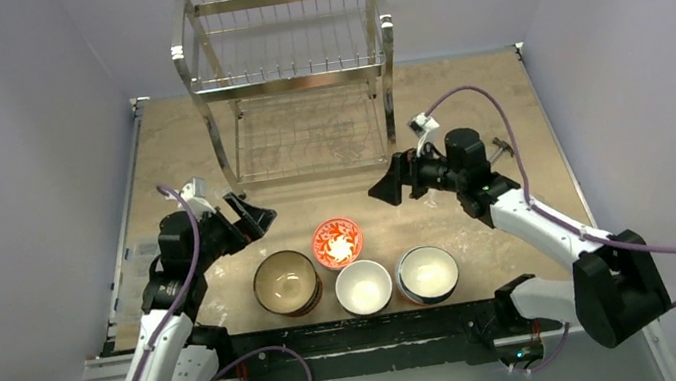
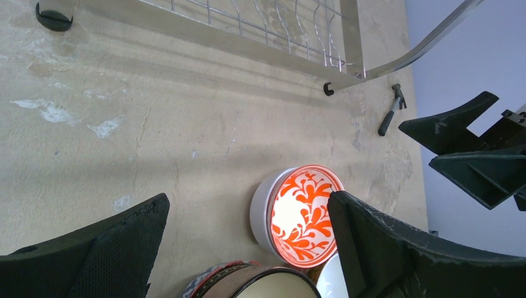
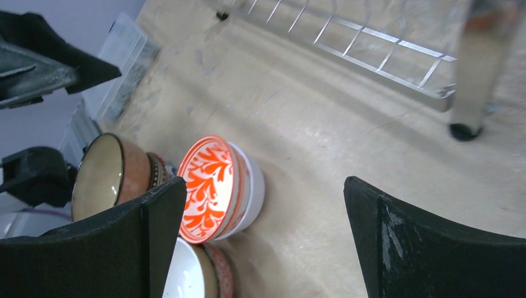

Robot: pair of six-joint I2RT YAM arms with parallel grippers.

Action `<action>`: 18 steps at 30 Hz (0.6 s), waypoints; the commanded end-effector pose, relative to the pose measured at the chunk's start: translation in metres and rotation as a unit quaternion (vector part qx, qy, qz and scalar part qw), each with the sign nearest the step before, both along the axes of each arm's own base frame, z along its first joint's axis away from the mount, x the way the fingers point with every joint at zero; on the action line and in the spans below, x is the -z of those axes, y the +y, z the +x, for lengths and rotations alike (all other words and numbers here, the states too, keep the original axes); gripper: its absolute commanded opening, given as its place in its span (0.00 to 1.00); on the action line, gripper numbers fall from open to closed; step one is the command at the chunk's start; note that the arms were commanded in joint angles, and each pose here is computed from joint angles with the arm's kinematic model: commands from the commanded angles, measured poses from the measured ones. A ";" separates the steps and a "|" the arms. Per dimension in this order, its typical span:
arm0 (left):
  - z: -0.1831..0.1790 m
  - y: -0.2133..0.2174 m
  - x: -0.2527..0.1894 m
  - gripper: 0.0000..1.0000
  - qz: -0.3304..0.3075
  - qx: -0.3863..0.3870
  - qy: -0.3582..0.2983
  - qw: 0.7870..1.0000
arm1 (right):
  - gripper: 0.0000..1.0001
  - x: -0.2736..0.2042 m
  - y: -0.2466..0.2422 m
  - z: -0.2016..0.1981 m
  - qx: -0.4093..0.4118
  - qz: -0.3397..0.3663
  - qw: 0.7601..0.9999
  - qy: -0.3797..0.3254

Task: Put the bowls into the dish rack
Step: Pick up the bowl from the center of the board.

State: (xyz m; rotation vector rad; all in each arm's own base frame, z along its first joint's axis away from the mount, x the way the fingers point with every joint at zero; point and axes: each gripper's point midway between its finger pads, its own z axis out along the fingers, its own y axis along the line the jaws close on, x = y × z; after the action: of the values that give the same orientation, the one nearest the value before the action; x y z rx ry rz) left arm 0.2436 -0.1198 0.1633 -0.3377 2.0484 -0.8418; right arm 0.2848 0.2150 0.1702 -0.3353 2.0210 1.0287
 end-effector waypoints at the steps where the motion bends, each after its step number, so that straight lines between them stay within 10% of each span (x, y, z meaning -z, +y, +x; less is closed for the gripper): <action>1: 0.000 0.004 -0.010 0.99 0.024 -0.001 0.000 1.000 | 0.99 -0.003 0.029 -0.014 -0.050 0.012 0.999 0.017; 18: 0.027 0.014 -0.014 0.98 0.128 0.031 0.054 0.990 | 0.81 0.050 0.090 -0.049 -0.075 -0.154 0.983 0.058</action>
State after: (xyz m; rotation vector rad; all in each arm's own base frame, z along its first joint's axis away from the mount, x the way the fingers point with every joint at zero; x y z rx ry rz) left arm 0.2643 -0.1061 0.1659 -0.2832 2.2510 -0.6356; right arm 0.2313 0.2973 0.1198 -0.5960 2.2797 0.9379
